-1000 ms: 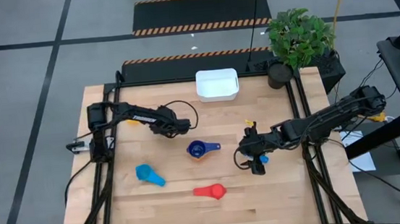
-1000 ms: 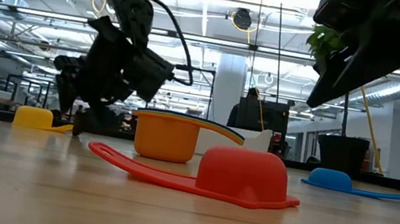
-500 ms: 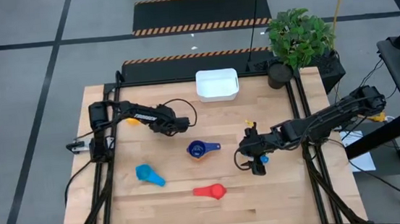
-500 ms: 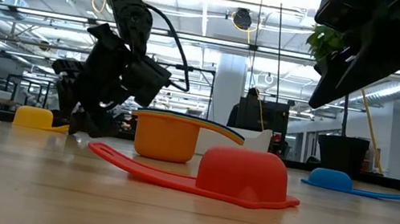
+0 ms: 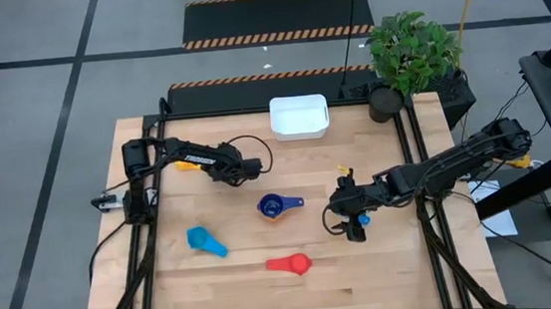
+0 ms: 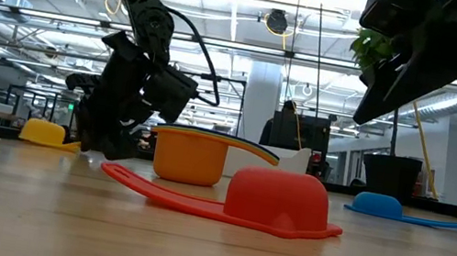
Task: Nest measuring cups in basket
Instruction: Stack the yellow measuring cup into the dark blue measuring cup
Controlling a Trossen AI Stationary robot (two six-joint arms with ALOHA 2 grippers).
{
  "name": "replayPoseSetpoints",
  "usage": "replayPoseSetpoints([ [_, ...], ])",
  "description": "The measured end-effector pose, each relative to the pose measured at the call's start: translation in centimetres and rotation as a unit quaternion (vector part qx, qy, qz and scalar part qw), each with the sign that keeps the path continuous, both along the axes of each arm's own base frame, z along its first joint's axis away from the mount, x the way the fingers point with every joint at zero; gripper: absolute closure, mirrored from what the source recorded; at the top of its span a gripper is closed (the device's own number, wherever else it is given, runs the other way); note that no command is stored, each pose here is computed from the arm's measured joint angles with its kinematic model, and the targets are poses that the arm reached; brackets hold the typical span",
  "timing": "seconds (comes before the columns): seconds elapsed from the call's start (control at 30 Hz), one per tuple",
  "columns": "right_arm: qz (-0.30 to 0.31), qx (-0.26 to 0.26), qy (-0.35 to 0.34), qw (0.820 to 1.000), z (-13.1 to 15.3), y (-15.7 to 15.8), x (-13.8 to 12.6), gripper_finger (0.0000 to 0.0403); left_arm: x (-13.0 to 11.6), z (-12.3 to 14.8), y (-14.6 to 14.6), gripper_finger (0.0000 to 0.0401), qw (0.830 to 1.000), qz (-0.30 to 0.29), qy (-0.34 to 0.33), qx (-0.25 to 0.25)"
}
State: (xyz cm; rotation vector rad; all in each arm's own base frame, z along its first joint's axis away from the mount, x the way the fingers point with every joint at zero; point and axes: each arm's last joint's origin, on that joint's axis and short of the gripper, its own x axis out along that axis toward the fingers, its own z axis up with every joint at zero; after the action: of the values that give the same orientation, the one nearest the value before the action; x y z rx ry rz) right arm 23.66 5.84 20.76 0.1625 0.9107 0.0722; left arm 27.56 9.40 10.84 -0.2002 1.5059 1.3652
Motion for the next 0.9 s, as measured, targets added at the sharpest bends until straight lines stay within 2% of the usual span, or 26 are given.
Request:
replayPoseSetpoints([
  [0.07, 0.001, -0.001, 0.000, 1.000, 0.0, 0.0, 0.0, 0.0124, 0.0, 0.1, 0.0, 0.0390, 1.000, -0.009, 0.007, 0.000],
  [0.23, 0.011, -0.008, -0.002, 1.000, 0.0, 0.0, 0.0, 0.0124, -0.2, 0.9, -0.9, 0.0384, 0.999, -0.032, 0.023, -0.013],
  [0.4, 0.019, -0.019, -0.011, 1.000, 0.1, -0.1, 0.1, 0.0124, -0.3, 3.2, -2.9, 0.0394, 0.998, -0.061, 0.013, -0.013],
  [0.63, 0.022, -0.026, -0.034, 0.999, 0.4, -0.5, 0.6, 0.0124, -0.7, 8.2, -6.4, 0.0394, 0.988, -0.109, -0.107, 0.030],
  [0.77, 0.025, -0.032, -0.044, 0.998, 0.5, -0.8, 0.7, 0.0124, -1.2, 11.0, -8.8, 0.0393, 0.968, -0.151, -0.191, 0.063],
  [0.9, 0.028, -0.039, -0.060, 0.997, 0.7, -1.1, 1.0, 0.0124, -1.5, 12.9, -11.0, 0.0395, 0.944, -0.193, -0.261, 0.064],
])
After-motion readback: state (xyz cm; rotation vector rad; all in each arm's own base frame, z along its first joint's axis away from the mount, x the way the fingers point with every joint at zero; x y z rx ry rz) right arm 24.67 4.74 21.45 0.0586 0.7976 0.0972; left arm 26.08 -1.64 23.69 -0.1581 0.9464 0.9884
